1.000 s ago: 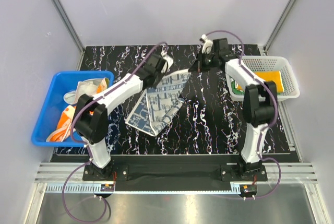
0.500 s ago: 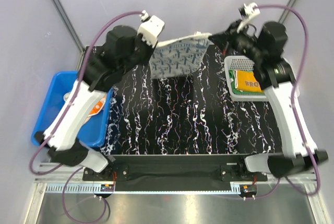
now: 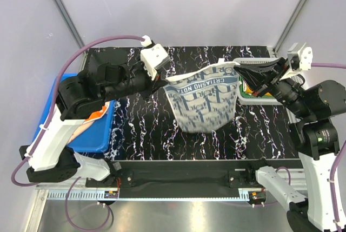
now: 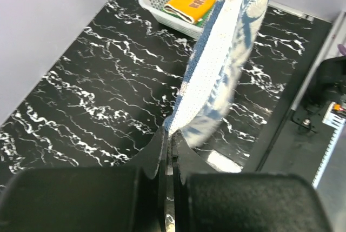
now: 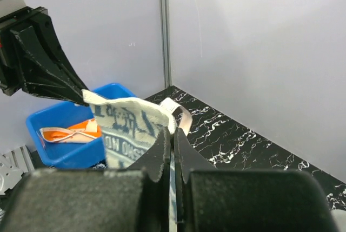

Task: Fold and stack the towels
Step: Flatten out the crumpled towel

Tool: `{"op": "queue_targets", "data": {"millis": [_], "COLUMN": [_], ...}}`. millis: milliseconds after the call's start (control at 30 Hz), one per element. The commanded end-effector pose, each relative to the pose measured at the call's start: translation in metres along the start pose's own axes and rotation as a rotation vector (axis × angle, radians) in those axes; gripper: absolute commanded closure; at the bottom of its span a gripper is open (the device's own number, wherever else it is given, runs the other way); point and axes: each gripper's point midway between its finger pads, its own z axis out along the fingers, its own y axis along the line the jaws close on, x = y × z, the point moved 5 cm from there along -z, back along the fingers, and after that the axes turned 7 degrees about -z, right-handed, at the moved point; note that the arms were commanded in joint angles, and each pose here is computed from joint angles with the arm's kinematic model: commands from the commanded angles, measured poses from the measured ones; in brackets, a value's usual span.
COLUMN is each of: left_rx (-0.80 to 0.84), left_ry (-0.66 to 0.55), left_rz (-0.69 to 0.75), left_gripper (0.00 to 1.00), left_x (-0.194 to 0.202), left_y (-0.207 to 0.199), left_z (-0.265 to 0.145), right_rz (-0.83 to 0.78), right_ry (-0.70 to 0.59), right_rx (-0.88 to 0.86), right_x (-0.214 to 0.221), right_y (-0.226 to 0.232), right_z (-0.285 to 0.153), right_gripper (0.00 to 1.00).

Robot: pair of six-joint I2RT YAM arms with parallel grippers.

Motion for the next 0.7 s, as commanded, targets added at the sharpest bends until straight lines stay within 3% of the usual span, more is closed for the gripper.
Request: {"op": "queue_targets", "data": {"millis": [0, 100, 233, 400, 433, 533, 667], "left_rx": [0.042, -0.05, -0.079, -0.219, -0.217, -0.261, -0.285], "left_ry": [-0.055, -0.007, 0.083, 0.191, 0.192, 0.187, 0.19], "left_rz": [-0.026, -0.035, -0.072, -0.145, -0.151, -0.165, -0.2], "left_gripper": [1.0, 1.0, 1.0, 1.0, 1.0, 1.0, 1.0], "left_x": [-0.011, -0.006, 0.005, 0.038, 0.04, 0.057, 0.084], "left_y": [-0.007, 0.015, 0.053, 0.144, 0.155, 0.205, 0.26], "left_z": [-0.012, 0.01, 0.046, 0.114, 0.124, 0.165, 0.21], "right_rz": [0.035, 0.035, 0.082, 0.105, 0.129, 0.118, 0.149], "right_ry": [0.027, 0.081, 0.186, 0.244, 0.291, 0.286, 0.33], "right_rx": [0.049, 0.091, 0.118, 0.12, 0.12, 0.117, 0.072], "right_x": [0.009, 0.027, 0.084, 0.137, 0.168, 0.191, 0.259], "right_y": [-0.011, -0.03, -0.068, -0.112, -0.125, -0.153, -0.19], "right_z": [0.009, 0.026, 0.071, 0.127, 0.142, 0.17, 0.211], "right_gripper": [1.0, 1.0, 1.0, 1.0, 1.0, 1.0, 1.0]}}
